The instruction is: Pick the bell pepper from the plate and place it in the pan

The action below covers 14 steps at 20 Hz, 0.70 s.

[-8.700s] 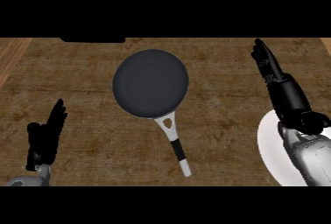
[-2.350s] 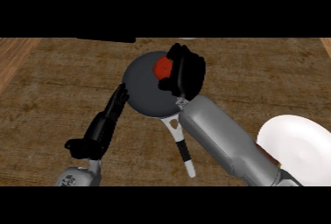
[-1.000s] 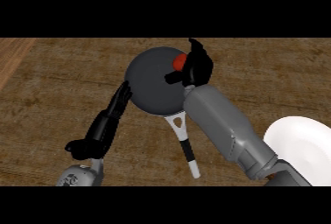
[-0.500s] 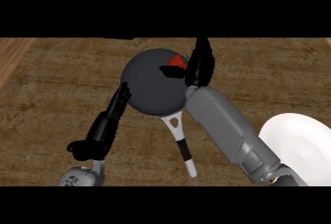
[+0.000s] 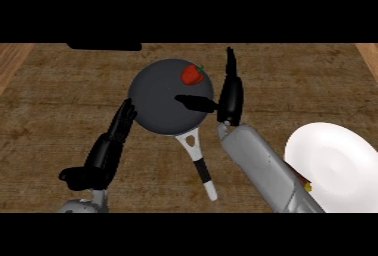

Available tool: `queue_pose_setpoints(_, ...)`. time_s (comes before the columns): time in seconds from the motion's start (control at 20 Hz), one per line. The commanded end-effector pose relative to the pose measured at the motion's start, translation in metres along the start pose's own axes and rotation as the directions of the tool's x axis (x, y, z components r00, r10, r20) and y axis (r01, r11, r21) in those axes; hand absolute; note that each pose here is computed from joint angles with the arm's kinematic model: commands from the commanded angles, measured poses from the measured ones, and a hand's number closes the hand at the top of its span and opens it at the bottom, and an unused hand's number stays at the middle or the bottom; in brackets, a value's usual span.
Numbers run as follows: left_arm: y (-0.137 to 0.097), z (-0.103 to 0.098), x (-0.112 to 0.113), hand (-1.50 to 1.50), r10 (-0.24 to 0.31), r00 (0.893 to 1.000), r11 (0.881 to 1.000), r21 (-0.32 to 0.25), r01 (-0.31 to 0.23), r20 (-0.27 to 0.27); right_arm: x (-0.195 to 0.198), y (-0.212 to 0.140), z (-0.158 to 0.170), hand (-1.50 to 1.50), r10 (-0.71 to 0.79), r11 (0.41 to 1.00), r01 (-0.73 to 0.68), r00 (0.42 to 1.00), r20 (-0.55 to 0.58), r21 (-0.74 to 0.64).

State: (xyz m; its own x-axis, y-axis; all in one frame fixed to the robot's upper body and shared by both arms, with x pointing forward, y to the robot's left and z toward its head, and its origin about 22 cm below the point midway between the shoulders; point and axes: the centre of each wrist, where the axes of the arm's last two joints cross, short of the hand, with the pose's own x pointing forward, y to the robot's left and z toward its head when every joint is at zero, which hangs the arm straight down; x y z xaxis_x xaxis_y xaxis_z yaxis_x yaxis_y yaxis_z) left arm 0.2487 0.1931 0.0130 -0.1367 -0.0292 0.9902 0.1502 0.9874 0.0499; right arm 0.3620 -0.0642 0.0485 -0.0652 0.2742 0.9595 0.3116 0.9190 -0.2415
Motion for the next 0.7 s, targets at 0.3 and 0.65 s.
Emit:
queue_pose_setpoints(0.3,-0.005,0.016,-0.003,0.00,-0.001,1.000,0.999,0.043,0.002,-0.016,-0.042,-0.013,0.061,-1.50,-0.057,0.981,0.041,0.995,0.080,0.190)
queue_pose_setpoints(0.65,0.019,-0.002,-0.012,0.00,0.016,1.000,0.999,0.040,-0.016,0.008,-0.026,-0.015,0.073,-1.50,-0.031,0.985,0.016,0.996,0.088,0.171)
